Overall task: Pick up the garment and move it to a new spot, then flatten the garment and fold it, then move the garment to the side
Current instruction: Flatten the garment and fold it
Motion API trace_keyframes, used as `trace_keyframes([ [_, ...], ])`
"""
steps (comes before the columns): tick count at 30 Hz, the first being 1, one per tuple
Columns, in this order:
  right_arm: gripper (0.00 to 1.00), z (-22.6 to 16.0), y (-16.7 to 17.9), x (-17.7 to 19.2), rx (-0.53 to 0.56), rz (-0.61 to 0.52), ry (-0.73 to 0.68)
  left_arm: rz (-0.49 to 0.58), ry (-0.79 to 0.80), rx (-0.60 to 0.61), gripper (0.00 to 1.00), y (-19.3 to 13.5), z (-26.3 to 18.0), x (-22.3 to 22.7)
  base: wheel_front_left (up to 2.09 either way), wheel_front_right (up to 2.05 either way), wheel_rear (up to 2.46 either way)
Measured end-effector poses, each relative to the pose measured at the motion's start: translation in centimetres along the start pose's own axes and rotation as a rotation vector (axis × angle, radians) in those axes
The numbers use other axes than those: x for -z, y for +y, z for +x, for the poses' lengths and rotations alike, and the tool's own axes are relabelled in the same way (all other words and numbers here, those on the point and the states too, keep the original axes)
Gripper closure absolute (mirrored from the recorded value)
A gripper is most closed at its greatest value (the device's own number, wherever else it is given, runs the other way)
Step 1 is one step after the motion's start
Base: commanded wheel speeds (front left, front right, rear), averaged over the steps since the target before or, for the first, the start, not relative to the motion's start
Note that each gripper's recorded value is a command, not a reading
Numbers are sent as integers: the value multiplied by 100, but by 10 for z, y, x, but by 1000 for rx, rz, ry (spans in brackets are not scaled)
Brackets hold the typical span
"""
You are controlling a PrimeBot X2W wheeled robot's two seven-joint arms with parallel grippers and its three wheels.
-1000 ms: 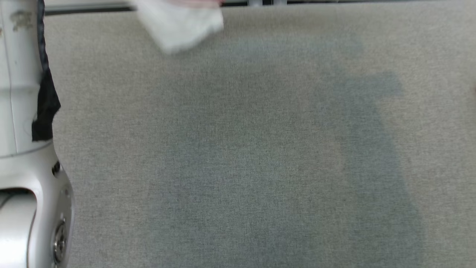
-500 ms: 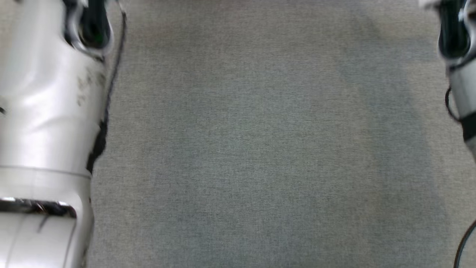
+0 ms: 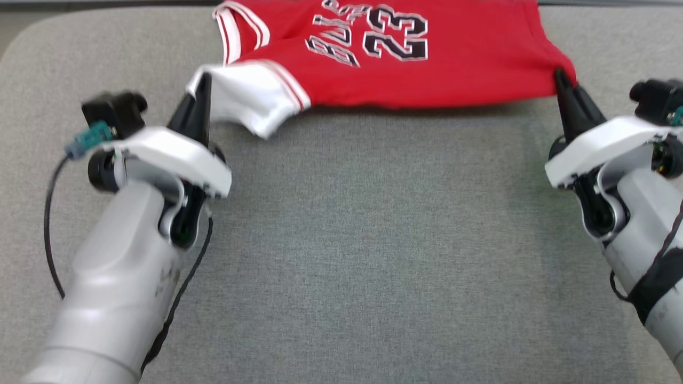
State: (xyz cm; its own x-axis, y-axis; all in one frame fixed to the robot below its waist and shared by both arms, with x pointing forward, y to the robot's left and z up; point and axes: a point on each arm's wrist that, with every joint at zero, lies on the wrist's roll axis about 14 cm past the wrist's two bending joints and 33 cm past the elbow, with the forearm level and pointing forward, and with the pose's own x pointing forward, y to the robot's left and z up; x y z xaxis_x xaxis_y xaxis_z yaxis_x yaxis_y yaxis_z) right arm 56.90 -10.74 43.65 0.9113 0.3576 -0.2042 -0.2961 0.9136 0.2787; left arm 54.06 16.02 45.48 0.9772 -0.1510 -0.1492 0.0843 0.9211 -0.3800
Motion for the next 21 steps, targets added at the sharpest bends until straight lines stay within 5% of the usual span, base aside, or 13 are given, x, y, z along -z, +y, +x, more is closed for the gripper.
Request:
trace_keyframes([
  [21, 100, -86, 0, 24, 2, -148, 211, 80, 245, 70, 100, 6, -120, 46, 0, 0, 0],
])
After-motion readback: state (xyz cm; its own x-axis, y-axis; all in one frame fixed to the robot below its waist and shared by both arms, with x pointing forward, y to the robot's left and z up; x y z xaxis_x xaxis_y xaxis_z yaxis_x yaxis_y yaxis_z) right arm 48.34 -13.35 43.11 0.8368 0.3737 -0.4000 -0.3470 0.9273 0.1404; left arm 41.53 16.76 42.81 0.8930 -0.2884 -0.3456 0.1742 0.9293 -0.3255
